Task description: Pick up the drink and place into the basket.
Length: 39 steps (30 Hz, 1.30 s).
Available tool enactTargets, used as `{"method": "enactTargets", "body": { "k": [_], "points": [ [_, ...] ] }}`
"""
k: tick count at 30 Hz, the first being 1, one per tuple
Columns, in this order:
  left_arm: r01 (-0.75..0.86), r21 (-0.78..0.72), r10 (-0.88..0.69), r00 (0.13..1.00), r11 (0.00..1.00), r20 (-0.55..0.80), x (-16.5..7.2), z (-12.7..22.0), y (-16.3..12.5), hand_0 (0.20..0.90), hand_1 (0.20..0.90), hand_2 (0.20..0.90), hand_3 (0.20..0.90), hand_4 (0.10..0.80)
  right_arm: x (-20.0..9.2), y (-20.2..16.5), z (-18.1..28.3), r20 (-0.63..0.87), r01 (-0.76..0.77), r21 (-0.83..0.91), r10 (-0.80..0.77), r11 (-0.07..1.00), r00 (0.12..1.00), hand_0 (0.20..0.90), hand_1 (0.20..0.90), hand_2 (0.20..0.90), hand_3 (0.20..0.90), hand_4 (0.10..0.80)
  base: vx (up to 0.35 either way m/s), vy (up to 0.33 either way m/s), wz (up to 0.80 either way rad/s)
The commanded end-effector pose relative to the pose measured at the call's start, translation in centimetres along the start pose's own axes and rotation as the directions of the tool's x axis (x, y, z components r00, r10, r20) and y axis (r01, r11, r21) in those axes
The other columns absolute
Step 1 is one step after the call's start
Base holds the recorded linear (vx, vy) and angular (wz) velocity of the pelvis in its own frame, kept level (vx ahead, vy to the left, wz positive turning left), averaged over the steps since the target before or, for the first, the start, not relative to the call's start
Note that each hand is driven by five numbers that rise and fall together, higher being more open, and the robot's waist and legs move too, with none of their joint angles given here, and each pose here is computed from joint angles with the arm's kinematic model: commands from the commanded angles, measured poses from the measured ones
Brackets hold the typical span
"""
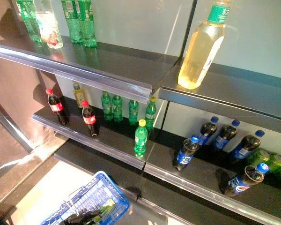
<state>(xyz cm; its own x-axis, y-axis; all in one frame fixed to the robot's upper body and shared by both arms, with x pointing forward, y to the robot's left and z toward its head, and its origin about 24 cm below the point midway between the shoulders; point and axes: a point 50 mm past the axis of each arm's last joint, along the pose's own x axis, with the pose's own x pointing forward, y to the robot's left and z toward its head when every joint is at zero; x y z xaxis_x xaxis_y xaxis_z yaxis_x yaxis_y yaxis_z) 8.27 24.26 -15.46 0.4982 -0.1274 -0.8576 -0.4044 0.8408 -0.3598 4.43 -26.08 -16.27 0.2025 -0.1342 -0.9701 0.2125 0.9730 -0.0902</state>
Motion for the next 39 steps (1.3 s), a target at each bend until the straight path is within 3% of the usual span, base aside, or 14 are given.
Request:
{"method": "enactTargets", "body": {
  "k": [1, 19, 32, 39],
  "points": [
    [0.11, 0.054, -0.115, 0.988, 0.992, 0.103, 0.4, 3.6, -1.1, 0.3, 0.3, 0.3, 0.2, 0.1, -0.1, -1.0, 2.5, 0.044, 0.012, -0.027, -0.011, 1.0, 0.999, 0.9, 0.9, 0.9, 0.9, 0.8, -0.009, -0.04, 0.0],
    [0.154, 0.081, -0.162, 0.981, 0.985, 0.105, 0.8, 3.5, -2.2, 0.3, 0.3, 0.3, 0.2, 0.1, -0.3, -2.2, 3.1, 0.067, 0.045, -0.017, -0.044, 0.999, 0.997, 0.9, 0.9, 0.9, 0.9, 0.8, -0.033, -0.013, 0.01],
    [0.126, 0.077, -0.134, 0.985, 0.989, 0.106, 0.5, 3.1, -1.6, 0.3, 0.3, 0.3, 0.2, 0.1, -0.3, -1.9, 2.4, 0.044, 0.026, -0.047, -0.024, 0.999, 0.999, 0.9, 0.9, 0.9, 0.9, 0.8, 0.004, -0.011, 0.01],
    [0.191, 0.09, -0.2, 0.974, 0.977, 0.106, 0.9, 2.3, -3.2, 0.3, 0.3, 0.3, 0.2, 0.1, -0.5, -2.8, 3.5, 0.07, 0.064, -0.056, -0.06, 0.996, 0.996, 0.9, 0.9, 0.9, 0.9, 0.8, -0.12, 0.034, 0.03]
  ]
}}
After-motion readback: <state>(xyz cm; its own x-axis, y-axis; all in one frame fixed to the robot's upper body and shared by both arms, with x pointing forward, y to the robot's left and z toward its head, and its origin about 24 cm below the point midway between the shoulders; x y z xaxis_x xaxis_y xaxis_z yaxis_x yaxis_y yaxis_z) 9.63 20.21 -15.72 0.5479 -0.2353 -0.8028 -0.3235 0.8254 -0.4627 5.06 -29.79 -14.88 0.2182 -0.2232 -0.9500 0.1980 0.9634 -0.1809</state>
